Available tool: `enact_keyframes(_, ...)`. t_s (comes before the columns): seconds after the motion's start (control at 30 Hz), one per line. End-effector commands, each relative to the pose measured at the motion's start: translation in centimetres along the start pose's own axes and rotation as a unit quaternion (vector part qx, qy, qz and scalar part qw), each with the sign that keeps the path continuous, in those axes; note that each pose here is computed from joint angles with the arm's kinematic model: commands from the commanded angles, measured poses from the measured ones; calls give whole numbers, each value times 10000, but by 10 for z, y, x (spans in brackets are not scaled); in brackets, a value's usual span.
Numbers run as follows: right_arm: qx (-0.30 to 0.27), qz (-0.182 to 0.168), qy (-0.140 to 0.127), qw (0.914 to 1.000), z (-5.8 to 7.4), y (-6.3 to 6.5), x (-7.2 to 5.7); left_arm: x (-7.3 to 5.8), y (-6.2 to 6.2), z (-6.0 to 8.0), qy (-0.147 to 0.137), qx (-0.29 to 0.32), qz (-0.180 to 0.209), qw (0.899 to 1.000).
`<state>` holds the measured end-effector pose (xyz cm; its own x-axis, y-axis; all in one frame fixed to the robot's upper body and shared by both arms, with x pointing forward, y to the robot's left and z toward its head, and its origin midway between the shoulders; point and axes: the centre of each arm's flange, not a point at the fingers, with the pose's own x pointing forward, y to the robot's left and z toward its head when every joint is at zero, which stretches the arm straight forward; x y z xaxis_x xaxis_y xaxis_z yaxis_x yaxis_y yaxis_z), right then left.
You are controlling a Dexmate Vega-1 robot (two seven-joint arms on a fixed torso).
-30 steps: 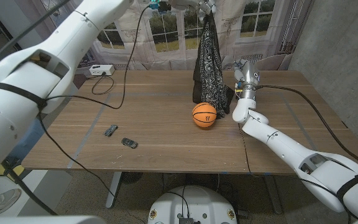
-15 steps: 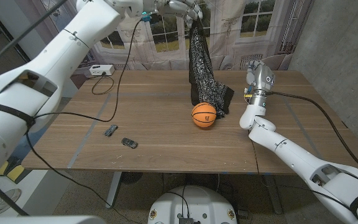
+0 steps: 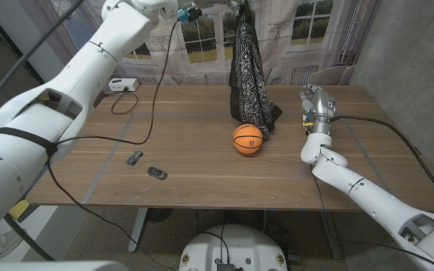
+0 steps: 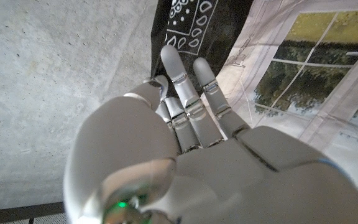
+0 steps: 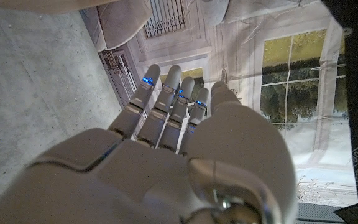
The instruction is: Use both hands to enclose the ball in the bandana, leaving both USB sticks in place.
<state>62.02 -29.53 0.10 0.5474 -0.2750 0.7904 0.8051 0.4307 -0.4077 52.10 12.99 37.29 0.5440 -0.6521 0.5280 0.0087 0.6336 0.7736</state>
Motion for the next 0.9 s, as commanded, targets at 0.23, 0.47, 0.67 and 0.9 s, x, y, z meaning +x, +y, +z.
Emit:
enact_keyframes(0.23, 316, 726, 21, 9969, -9, 14, -8, 45, 30, 62, -170, 312, 2286, 9729)
enact_keyframes(0.47, 425, 797, -8, 9959, -10, 20, -7, 68, 54, 101, 182, 830, 2401, 9670)
enact_keyframes(0.67, 538, 863, -39, 9948, -10, 26, -6, 82, 67, 135, 376, 1190, 2462, 9612)
enact_keyframes(0.9, 667, 1142, -34, 9912, -8, 33, -2, 95, 69, 156, 120, 987, 2429, 9649)
